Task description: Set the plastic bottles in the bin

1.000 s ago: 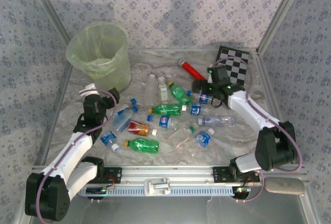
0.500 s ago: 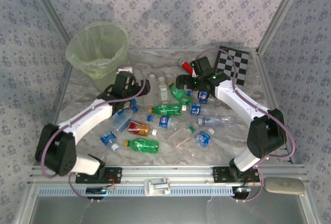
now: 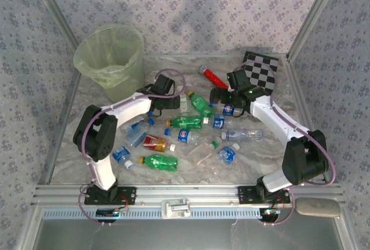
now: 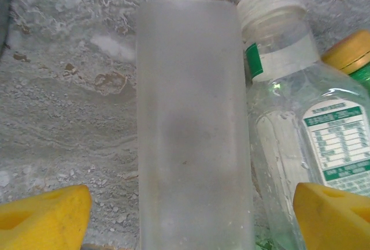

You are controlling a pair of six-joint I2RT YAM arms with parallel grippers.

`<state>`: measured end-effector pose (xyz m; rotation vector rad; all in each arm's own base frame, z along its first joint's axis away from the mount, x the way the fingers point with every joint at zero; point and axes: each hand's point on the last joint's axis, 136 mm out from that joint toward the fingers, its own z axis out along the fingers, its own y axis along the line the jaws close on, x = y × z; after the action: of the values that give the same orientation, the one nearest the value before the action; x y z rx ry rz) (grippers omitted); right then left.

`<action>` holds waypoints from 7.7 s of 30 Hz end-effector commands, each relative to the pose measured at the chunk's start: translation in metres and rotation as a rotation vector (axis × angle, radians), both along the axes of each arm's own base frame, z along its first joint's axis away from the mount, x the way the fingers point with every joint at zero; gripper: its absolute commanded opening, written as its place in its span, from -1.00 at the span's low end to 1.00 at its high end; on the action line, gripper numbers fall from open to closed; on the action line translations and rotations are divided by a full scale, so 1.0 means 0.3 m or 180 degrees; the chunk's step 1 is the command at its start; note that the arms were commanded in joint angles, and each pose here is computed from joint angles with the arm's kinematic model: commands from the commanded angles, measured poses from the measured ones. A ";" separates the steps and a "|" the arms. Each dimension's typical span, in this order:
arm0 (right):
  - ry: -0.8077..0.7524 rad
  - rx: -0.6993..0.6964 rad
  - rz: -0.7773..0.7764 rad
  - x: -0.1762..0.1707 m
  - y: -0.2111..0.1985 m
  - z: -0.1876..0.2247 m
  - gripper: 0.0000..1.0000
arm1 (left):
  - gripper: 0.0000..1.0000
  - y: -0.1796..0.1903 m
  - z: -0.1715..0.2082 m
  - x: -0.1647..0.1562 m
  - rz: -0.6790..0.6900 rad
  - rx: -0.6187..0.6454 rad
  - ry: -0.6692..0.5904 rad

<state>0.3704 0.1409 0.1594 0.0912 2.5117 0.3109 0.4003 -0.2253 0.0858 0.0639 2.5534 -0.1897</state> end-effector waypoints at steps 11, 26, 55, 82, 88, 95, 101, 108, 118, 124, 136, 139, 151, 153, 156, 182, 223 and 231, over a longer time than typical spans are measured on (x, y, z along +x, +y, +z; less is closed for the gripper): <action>-0.0014 0.0038 -0.0167 -0.002 -0.061 -0.007 1.00 | 0.48 -0.020 -0.121 0.020 -0.0009 0.0161 0.0256; -0.0188 0.0250 -0.0181 -0.006 -0.042 0.034 1.00 | 0.04 -0.010 0.190 0.050 -0.0077 -0.0034 -0.0462; -0.0560 0.0424 -0.0309 -0.015 -0.112 0.084 1.00 | 0.07 0.678 1.063 0.133 0.0732 0.0079 -0.1873; -0.0571 0.0410 -0.0548 -0.089 -0.210 0.065 1.00 | 0.10 0.690 0.659 0.349 0.0670 0.0019 -0.0660; -0.0551 0.0420 -0.0561 -0.091 -0.214 0.060 1.00 | 0.19 0.691 0.568 0.352 0.0710 -0.0003 -0.0636; -0.0558 0.0420 -0.0588 -0.096 -0.222 0.063 1.00 | 0.32 0.696 0.542 0.367 0.0718 0.0019 -0.0626; -0.0588 0.0426 -0.0602 -0.097 -0.226 0.074 1.00 | 0.59 0.697 0.570 0.367 0.0731 0.0028 -0.0684; -0.0596 0.0454 -0.0594 -0.097 -0.222 0.076 1.00 | 0.71 0.699 0.711 0.364 0.0738 0.0005 -0.0971; -0.0577 0.0553 -0.0588 -0.081 -0.205 0.063 1.00 | 0.82 0.657 1.034 0.231 0.0585 -0.0199 -0.1615; -0.0560 0.0647 -0.0594 -0.064 -0.189 0.053 1.00 | 0.83 0.548 1.031 0.066 0.0238 -0.0391 -0.1626; -0.0547 0.0816 -0.0733 -0.020 -0.175 0.022 1.00 | 0.93 0.522 0.649 -0.319 0.0807 -0.0794 -0.0856; -0.0530 0.0811 -0.0729 -0.013 -0.170 0.011 1.00 | 0.94 0.593 0.523 -0.412 0.1299 -0.0627 -0.0584; -0.0383 0.0782 -0.0774 -0.030 -0.170 -0.046 1.00 | 1.00 0.732 0.176 -0.633 0.2278 -0.0347 0.0064; -0.0372 0.0764 -0.0789 -0.033 -0.174 -0.052 1.00 | 1.00 0.737 0.118 -0.657 0.2398 -0.0355 0.0178; -0.0366 0.0738 -0.0809 -0.035 -0.180 -0.060 1.00 | 1.00 0.735 0.050 -0.676 0.2507 -0.0407 0.0263; -0.0309 0.0726 -0.0812 -0.027 -0.177 -0.075 1.00 | 0.12 0.746 -0.167 -0.697 0.2782 -0.0528 0.0276; -0.0349 0.0706 -0.0688 -0.030 -0.169 -0.058 1.00 | -0.14 0.783 1.268 -0.086 0.1292 -0.0325 -0.2885; -0.0359 0.0664 -0.0709 -0.055 -0.183 -0.054 1.00 | -0.14 0.645 1.280 0.174 0.0695 -0.0584 -0.2490</action>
<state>0.3620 0.0889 0.1425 0.4371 2.3153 0.4910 0.4444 -0.0151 0.4624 -0.2744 1.7096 -0.1792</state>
